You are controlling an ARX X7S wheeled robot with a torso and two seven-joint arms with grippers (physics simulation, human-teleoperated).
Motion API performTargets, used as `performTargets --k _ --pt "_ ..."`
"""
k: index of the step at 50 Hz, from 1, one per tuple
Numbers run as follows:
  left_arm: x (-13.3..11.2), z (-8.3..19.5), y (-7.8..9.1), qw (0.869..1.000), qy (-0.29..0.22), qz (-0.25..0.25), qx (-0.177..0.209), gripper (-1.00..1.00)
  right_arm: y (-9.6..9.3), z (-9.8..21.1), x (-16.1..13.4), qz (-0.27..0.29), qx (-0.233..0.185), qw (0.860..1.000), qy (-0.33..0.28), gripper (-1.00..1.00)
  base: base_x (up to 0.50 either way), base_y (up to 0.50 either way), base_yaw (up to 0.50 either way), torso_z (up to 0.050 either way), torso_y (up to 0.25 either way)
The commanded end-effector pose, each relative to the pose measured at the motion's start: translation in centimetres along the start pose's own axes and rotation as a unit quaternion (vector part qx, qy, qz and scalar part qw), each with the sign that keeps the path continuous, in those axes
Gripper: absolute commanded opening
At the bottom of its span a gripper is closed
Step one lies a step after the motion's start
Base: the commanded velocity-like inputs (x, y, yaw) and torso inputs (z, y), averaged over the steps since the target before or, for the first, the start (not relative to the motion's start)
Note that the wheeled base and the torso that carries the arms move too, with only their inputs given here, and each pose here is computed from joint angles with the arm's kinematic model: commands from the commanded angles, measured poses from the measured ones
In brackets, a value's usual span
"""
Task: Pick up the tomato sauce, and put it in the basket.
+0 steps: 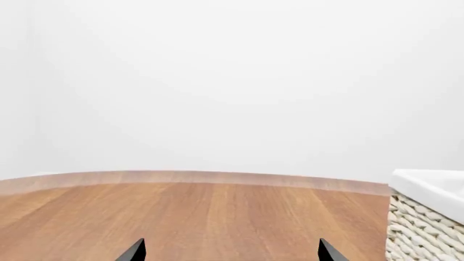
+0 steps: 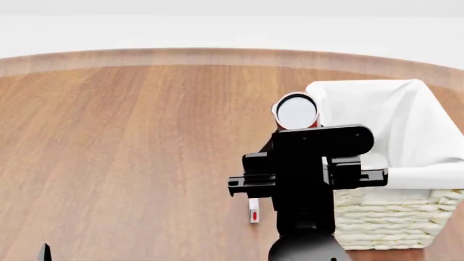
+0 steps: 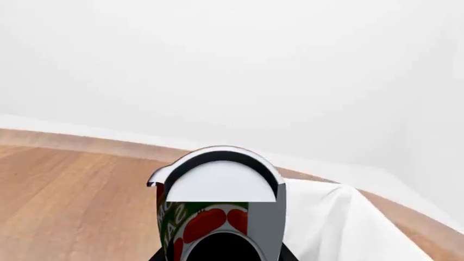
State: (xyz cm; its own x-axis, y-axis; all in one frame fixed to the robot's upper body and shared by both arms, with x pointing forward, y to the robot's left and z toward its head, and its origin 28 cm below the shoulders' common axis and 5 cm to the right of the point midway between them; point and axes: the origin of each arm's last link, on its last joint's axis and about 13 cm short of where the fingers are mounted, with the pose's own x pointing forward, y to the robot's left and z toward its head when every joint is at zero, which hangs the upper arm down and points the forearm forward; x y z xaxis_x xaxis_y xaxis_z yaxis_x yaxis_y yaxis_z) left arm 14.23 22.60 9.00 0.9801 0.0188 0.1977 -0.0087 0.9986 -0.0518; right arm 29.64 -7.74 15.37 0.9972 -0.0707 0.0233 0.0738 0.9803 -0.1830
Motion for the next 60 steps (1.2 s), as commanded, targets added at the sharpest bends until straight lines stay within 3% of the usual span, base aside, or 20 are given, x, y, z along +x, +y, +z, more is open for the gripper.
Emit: performTargets --k 1,29,60 --pt "0.0 -0.1 0.1 1.000 0.001 0.001 -0.001 1.00 -1.6 1.8 2.1 -0.026 -0.002 1.000 0.000 -1.00 0.00 0.00 0.00 0.000 0.000" --pt "0.1 -0.1 0.2 1.000 0.001 0.003 -0.003 1.00 -4.7 4.6 6.2 -0.083 -0.001 0.996 0.014 -1.00 0.00 0.00 0.00 0.000 0.000" --pt "0.2 -0.4 0.1 1.000 0.005 0.002 -0.005 1.00 -8.5 5.6 10.6 -0.127 -0.021 0.987 0.099 -1.00 0.00 0.00 0.00 0.000 0.000"
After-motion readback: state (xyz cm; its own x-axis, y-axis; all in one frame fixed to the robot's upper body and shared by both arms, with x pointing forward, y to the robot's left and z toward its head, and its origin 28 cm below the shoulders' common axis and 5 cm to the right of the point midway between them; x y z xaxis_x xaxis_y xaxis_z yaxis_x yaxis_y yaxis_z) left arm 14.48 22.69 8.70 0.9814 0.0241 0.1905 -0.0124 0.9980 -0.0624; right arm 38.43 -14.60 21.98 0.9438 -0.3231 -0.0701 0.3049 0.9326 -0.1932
